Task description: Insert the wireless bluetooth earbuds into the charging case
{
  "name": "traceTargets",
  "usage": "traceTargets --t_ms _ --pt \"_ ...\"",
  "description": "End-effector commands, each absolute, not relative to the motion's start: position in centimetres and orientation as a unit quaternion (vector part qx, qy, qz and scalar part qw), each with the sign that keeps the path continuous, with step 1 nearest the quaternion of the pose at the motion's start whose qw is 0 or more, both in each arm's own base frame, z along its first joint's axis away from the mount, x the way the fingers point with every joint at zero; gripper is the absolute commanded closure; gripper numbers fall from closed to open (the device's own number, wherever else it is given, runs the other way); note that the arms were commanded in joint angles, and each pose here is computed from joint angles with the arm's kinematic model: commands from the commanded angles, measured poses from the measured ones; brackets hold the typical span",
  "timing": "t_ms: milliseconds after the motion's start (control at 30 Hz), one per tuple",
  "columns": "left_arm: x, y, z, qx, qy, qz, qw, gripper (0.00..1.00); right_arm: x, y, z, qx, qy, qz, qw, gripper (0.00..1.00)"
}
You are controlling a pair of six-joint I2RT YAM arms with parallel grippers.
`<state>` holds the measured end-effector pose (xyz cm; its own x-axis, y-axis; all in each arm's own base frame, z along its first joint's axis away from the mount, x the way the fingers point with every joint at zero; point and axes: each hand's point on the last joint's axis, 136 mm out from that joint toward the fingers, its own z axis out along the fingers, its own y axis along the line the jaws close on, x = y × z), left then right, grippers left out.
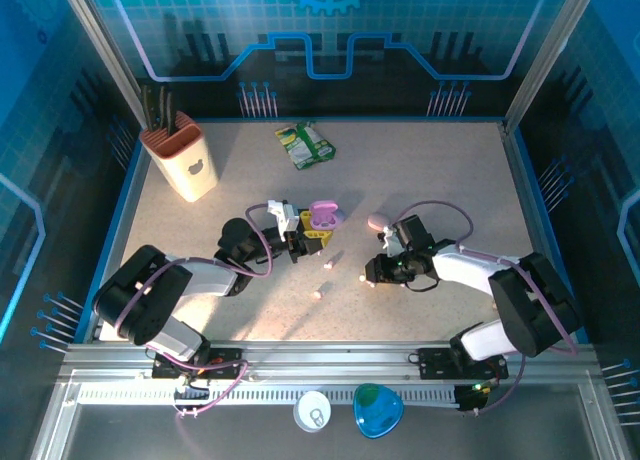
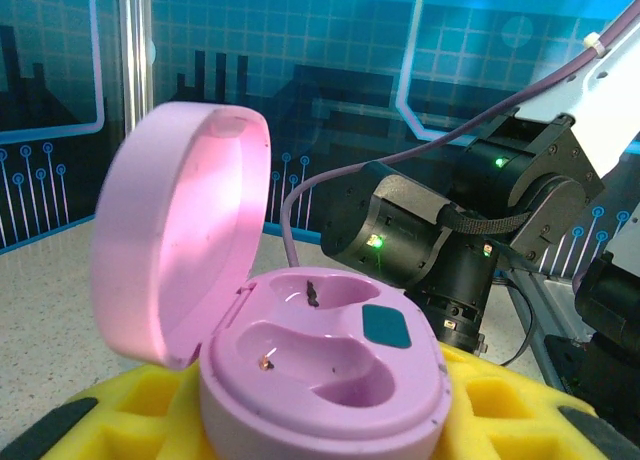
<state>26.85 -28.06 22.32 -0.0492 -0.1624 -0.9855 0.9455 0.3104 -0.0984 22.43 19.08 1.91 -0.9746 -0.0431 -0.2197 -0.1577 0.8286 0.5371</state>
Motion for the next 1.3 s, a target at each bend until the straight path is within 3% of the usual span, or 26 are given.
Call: traceTargets --t_ms 0,467,567,733,1267 --pt "26.73 -28.06 22.96 0.362 0.539 -0.473 0.596 0.63 20.67 18.56 1.38 -0.043 0.955 0.286 0.07 0.69" --pt "26.72 -28.11 22.7 0.361 0.541 -0.475 0.593 0.63 20.46 18.51 1.45 -0.037 0.953 0.292 0.072 0.79" --pt "26.71 -28.07 22.64 0.36 0.542 -0.474 0.592 0.63 20.6 18.71 1.66 -0.034 0.951 0.297 0.076 0.79" --pt "26.69 -28.04 22.62 0.36 0.543 -0.473 0.593 0.63 20.58 18.57 1.49 -0.029 0.953 0.292 0.076 0.66" --pt "26.95 -28.2 22.57 0.357 0.545 -0.478 0.589 0.64 20.03 19.04 1.47 -0.017 0.944 0.32 0.077 0.73"
